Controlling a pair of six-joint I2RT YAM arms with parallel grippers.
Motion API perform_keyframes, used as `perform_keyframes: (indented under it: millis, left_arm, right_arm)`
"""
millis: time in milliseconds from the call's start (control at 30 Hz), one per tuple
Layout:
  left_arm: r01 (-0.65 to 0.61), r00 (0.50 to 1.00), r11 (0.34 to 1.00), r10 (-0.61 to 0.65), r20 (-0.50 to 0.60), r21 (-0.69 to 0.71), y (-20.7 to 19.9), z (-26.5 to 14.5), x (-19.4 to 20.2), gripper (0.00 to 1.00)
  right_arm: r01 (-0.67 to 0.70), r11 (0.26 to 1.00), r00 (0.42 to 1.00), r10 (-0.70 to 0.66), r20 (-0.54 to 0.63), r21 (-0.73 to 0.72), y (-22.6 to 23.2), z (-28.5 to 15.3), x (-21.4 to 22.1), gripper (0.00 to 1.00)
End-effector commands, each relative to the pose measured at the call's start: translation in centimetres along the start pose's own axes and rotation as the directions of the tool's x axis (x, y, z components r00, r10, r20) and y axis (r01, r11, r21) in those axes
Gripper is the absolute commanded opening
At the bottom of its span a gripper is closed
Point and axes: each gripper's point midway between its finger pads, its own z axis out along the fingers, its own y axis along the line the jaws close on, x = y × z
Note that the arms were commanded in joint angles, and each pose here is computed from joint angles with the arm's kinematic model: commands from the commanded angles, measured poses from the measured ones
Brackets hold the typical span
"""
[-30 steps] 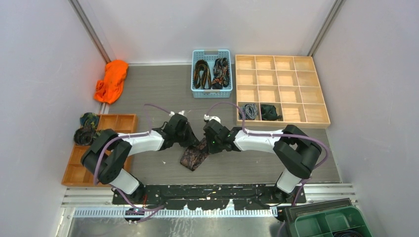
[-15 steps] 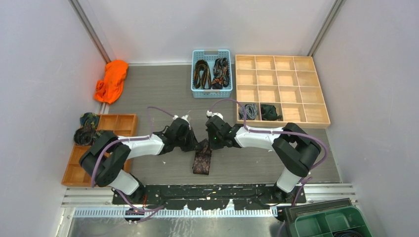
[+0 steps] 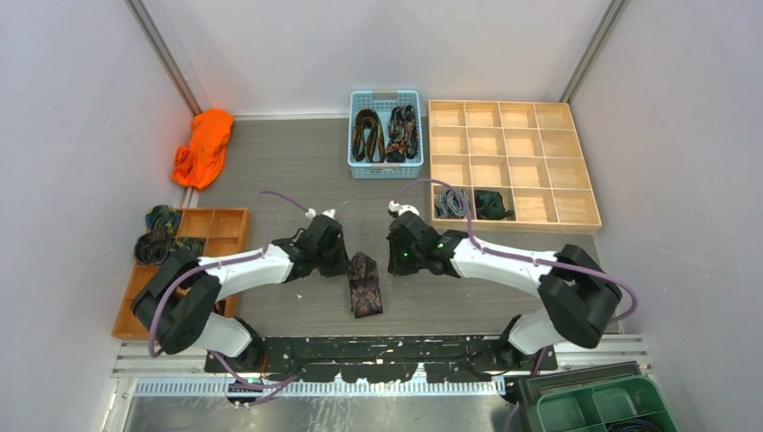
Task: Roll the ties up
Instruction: Roll the tie at the center of the board.
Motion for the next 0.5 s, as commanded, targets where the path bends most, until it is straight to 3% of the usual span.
perform_keyframes:
  millis: [0, 267, 467]
  left_arm:
    - [-0.017, 0.993, 0.998, 0.025, 0.116, -0.065, 0.2, -2.9, -2.8, 0.00]
    - [0.056, 0.987, 0.997, -0.049, 0.155, -0.044, 1.7, -6.4, -1.5, 0.00]
    - [0.138, 0.989, 0.990, -0.139, 0.052, 0.011, 1.9, -6.0, 2.5, 0.00]
  right_arm:
    - [-0.042, 0.996, 0.998, 0.038, -0.052, -0.076, 1.0, -2.1, 2.5, 0.06]
    - [-0.008, 0.995, 0.987, -0.008, -0.159, -0.098, 2.4, -1.9, 8.8, 0.01]
    - [-0.010, 0.993, 0.984, -0.011, -0.176, -0.114, 3.8, -0.9, 10.3, 0.01]
